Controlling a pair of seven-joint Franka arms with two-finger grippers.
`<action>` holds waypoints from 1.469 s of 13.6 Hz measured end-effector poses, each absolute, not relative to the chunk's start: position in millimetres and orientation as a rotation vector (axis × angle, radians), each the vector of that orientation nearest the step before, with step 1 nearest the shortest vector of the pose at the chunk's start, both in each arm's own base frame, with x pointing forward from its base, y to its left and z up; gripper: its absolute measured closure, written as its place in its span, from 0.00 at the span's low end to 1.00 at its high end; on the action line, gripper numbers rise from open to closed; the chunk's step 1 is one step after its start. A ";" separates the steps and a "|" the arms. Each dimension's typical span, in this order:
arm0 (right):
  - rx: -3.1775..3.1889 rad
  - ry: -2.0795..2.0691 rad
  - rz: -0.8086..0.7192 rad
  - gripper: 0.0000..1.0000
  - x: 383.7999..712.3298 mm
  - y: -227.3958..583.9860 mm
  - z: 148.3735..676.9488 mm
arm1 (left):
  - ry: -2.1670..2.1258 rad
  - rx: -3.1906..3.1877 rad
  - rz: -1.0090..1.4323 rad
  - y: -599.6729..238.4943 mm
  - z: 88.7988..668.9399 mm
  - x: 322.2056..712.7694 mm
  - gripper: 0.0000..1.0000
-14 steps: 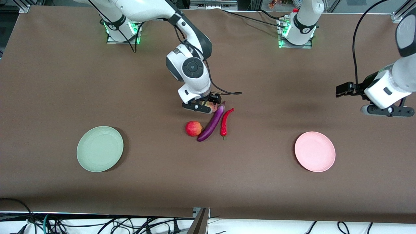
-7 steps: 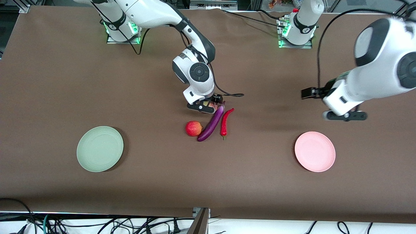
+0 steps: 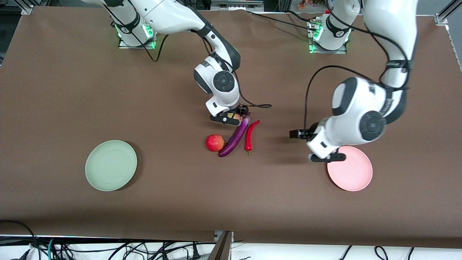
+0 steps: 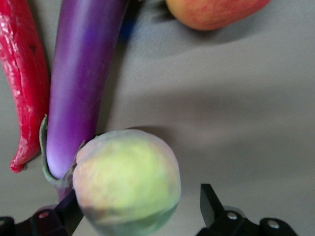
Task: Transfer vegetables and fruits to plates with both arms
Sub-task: 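Carry the peach to the green plate while the left gripper grasps the chili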
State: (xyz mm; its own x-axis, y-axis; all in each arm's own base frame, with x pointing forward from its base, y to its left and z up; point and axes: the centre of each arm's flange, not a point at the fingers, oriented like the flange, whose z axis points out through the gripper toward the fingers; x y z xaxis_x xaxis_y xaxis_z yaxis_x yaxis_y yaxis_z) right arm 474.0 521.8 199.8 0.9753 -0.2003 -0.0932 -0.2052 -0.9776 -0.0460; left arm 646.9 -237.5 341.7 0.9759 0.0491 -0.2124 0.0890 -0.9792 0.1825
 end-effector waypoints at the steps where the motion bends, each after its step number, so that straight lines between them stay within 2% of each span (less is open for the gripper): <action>1: -3.065 0.313 0.133 0.05 473.5 522.7 199.0 | 0.131 2.935 -0.290 -256.3 332.9 644.3 0.00; 3: -3.063 0.314 0.129 0.27 474.5 522.7 199.9 | 0.185 2.939 -0.264 -291.2 316.3 636.7 0.00; 8: -3.062 0.317 0.122 0.28 477.0 521.4 200.5 | 0.235 2.954 -0.291 -305.2 285.0 632.5 0.04; 9: -3.058 0.323 0.111 0.28 481.2 519.9 203.3 | 0.241 2.956 -0.297 -303.0 281.3 633.3 0.11; 11: -3.047 0.344 0.087 0.28 494.7 514.6 225.1 | 0.243 2.961 -0.316 -302.8 271.7 632.6 0.34; 14: -3.067 0.354 0.106 0.28 523.0 481.0 288.7 | 0.268 2.939 -0.359 -308.8 246.0 629.3 0.35; 16: -3.104 0.257 0.159 0.28 550.3 430.9 326.1 | 0.299 2.901 -0.360 -316.7 230.4 628.2 0.35; 20: -3.148 0.042 0.276 0.28 616.9 289.2 340.5 | 0.327 2.892 -0.361 -346.2 216.9 615.5 0.33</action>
